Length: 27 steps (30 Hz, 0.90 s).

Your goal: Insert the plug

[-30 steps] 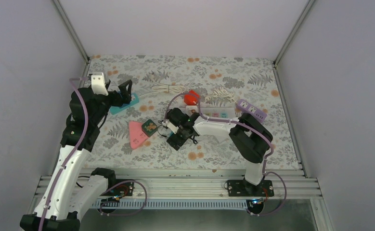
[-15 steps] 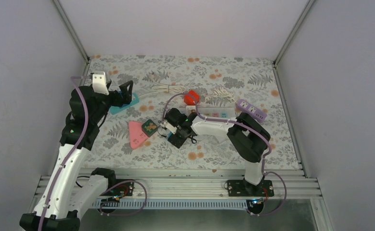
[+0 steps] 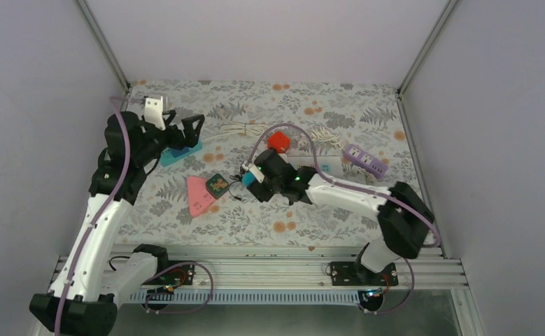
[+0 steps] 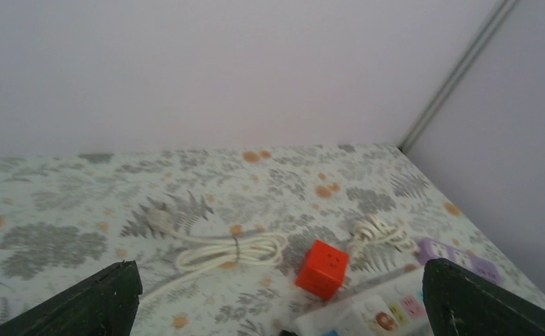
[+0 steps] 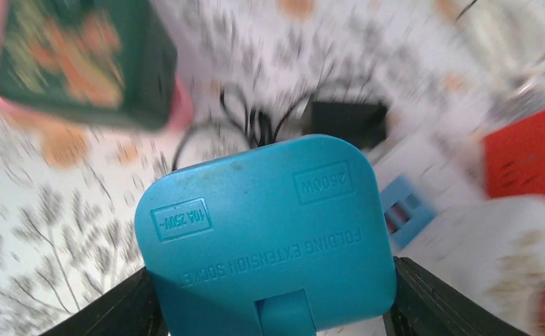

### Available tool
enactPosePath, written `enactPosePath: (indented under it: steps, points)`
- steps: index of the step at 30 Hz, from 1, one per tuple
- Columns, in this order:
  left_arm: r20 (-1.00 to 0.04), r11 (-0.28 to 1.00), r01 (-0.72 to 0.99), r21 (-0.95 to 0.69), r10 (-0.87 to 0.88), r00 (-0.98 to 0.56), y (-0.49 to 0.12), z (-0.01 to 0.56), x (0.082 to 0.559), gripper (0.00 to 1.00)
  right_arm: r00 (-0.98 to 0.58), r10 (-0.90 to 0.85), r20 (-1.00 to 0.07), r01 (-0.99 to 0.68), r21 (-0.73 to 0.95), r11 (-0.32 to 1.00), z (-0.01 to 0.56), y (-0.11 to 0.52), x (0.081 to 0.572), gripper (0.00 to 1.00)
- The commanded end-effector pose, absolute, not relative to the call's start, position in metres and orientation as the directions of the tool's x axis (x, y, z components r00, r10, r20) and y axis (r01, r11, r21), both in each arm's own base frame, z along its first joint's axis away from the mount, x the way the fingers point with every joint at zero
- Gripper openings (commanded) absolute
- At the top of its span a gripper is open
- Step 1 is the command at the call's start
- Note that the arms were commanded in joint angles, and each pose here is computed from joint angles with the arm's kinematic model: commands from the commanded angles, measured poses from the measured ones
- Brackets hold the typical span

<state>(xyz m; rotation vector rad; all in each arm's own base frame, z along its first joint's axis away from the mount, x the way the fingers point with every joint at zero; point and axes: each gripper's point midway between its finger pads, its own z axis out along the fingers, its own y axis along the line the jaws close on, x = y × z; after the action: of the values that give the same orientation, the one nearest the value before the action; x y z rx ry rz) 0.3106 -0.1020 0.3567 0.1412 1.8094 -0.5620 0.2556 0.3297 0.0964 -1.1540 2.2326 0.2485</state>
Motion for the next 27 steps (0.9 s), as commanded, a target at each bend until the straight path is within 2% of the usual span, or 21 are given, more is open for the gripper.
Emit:
enactPosePath:
  steps: [1, 9, 14, 22, 27]
  points:
    - [-0.898, 0.793, 0.491, -0.362, -0.154, -0.413, -0.129, 0.356, 0.309, 1.00, -0.321, -0.490, -0.811, -0.728, -0.120, 0.675, 0.178, 0.344, 0.278, 0.63]
    - [-0.770, 0.560, 0.610, -0.560, -0.079, -0.634, -0.177, 0.335, 0.304, 1.00, -0.121, -0.372, -0.920, -0.744, -0.164, 0.648, 0.269, 0.356, 0.279, 0.63]
    - [-0.646, 0.448, 0.559, -0.698, -0.055, -0.762, -0.192, 0.312, 0.294, 0.95, -0.007, -0.351, -0.936, -0.767, -0.221, 0.602, 0.290, 0.366, 0.272, 0.64]
    - [-0.587, 0.422, 0.523, -0.741, -0.028, -0.809, -0.201, 0.292, 0.282, 0.94, 0.112, -0.417, -0.902, -0.759, -0.349, 0.550, 0.296, 0.383, 0.276, 0.64]
    - [-0.571, 0.421, 0.516, -0.746, -0.006, -0.821, -0.208, 0.287, 0.275, 0.87, 0.206, -0.429, -0.879, -0.767, -0.418, 0.488, 0.300, 0.393, 0.273, 0.64]
